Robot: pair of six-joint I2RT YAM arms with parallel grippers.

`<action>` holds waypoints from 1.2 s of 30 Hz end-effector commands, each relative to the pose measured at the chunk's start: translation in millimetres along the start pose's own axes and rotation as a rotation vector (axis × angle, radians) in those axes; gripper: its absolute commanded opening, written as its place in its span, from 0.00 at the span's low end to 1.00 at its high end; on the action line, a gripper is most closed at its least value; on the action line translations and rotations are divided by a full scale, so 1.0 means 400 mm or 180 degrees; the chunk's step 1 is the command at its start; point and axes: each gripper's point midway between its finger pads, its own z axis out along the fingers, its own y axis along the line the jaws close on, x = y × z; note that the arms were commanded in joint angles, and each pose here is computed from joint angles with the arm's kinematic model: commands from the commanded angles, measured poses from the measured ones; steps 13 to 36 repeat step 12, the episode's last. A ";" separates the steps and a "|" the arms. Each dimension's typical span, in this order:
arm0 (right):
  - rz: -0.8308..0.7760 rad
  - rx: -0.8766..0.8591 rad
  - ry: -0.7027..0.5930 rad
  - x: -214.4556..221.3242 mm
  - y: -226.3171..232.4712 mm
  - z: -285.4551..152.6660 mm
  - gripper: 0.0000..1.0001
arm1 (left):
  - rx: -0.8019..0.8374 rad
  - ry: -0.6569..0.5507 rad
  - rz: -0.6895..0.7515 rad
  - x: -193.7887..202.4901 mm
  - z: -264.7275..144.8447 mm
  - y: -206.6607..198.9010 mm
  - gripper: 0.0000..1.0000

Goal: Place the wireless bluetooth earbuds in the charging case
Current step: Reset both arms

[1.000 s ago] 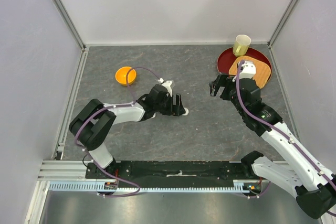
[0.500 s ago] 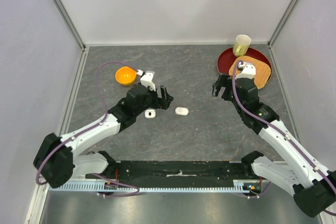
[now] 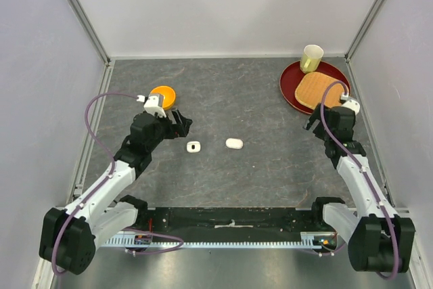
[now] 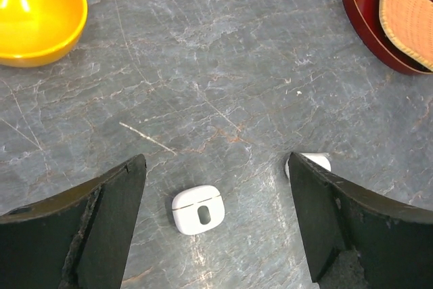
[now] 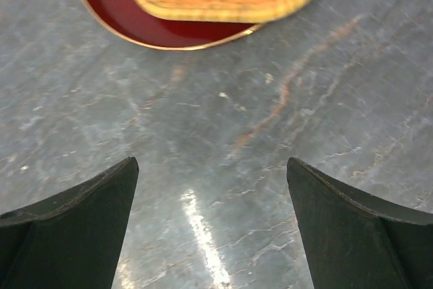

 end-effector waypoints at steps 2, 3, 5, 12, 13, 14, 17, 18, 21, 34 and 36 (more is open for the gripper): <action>0.0176 0.0068 -0.0173 0.001 -0.042 0.041 0.98 | -0.0226 -0.0098 0.0008 -0.048 0.011 0.008 0.92; 0.0200 0.0207 -0.0184 0.016 -0.067 0.045 0.98 | -0.0254 -0.0121 0.0003 -0.047 0.012 0.011 0.92; 0.0188 0.0419 -0.0368 0.001 -0.103 0.044 0.98 | -0.0363 -0.0156 -0.0028 -0.045 0.014 0.024 0.92; 0.0298 0.0802 -0.1139 -0.013 -0.199 -0.005 0.98 | -0.0441 -0.0363 0.0012 -0.064 0.004 0.033 0.92; 0.0298 0.0802 -0.1139 -0.013 -0.199 -0.005 0.98 | -0.0441 -0.0363 0.0012 -0.064 0.004 0.033 0.92; 0.0298 0.0802 -0.1139 -0.013 -0.199 -0.005 0.98 | -0.0441 -0.0363 0.0012 -0.064 0.004 0.033 0.92; 0.0298 0.0802 -0.1139 -0.013 -0.199 -0.005 0.98 | -0.0441 -0.0363 0.0012 -0.064 0.004 0.033 0.92; 0.0298 0.0802 -0.1139 -0.013 -0.199 -0.005 0.98 | -0.0441 -0.0363 0.0012 -0.064 0.004 0.033 0.92; 0.0298 0.0802 -0.1139 -0.013 -0.199 -0.005 0.98 | -0.0441 -0.0363 0.0012 -0.064 0.004 0.033 0.92; 0.0298 0.0802 -0.1139 -0.013 -0.199 -0.005 0.98 | -0.0441 -0.0363 0.0012 -0.064 0.004 0.033 0.92; 0.0298 0.0802 -0.1139 -0.013 -0.199 -0.005 0.98 | -0.0441 -0.0363 0.0012 -0.064 0.004 0.033 0.92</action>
